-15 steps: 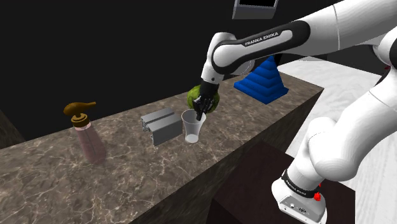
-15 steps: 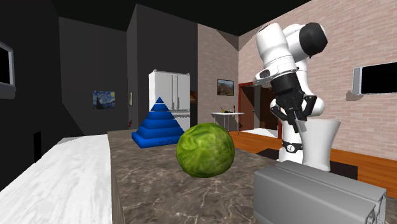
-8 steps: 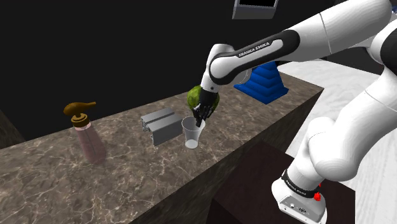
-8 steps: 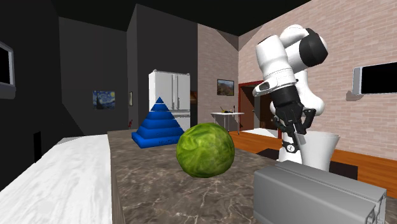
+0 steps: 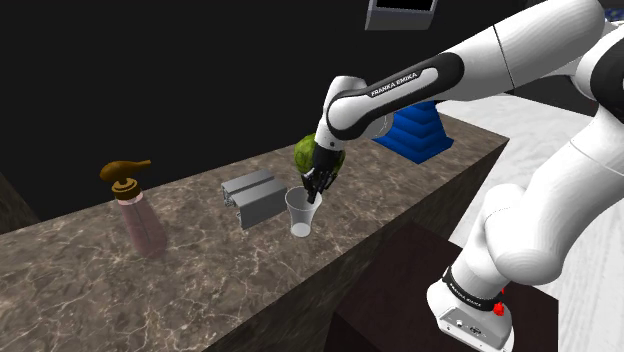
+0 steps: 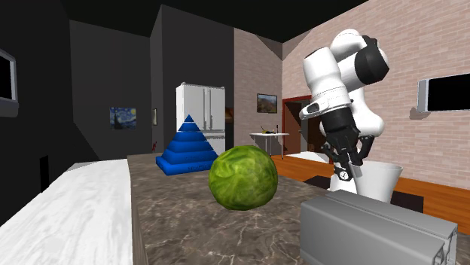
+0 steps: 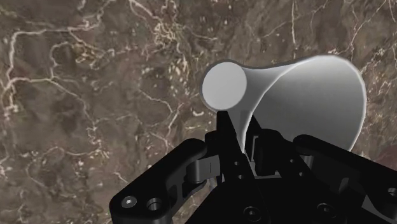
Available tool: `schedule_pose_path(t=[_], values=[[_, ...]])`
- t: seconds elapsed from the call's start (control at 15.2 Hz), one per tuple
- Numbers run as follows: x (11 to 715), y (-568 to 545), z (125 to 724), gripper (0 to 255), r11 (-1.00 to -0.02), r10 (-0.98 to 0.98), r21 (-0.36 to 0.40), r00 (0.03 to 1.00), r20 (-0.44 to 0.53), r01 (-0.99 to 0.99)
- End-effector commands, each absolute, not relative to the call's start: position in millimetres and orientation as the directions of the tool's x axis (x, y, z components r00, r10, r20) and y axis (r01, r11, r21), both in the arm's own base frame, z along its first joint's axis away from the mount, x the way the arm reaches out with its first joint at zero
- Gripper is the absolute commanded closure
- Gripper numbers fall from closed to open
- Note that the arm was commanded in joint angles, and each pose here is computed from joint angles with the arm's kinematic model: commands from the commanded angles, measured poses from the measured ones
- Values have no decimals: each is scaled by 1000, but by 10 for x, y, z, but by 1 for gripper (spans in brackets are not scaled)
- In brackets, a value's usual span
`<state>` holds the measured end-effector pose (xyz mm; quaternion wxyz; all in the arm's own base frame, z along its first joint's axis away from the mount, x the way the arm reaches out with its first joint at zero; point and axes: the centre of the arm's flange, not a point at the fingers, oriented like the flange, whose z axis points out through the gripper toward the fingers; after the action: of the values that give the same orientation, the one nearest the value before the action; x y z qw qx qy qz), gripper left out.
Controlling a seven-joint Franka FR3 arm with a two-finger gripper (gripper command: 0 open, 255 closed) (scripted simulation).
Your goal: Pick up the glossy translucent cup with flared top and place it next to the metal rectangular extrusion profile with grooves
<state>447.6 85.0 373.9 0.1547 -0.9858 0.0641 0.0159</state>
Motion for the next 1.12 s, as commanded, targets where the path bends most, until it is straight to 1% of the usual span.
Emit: schedule_pose_path(t=[0.0, 0.07, 0.13, 0.46, 0.73, 1.06], values=[[4476, 850, 3740, 255, -944, -122, -303, 991, -51, -131], [4476, 850, 3740, 255, -944, -122, -303, 991, -51, -131], [4476, 850, 3740, 0, -944, -122, -303, 991, -51, -131], [4476, 850, 3740, 0, -944, -122, -303, 991, -51, -131], [4482, 697, 4216, 0, -944, -122, -303, 991, -51, -131], [4482, 697, 4216, 0, -944, -122, -303, 991, -51, -131]])
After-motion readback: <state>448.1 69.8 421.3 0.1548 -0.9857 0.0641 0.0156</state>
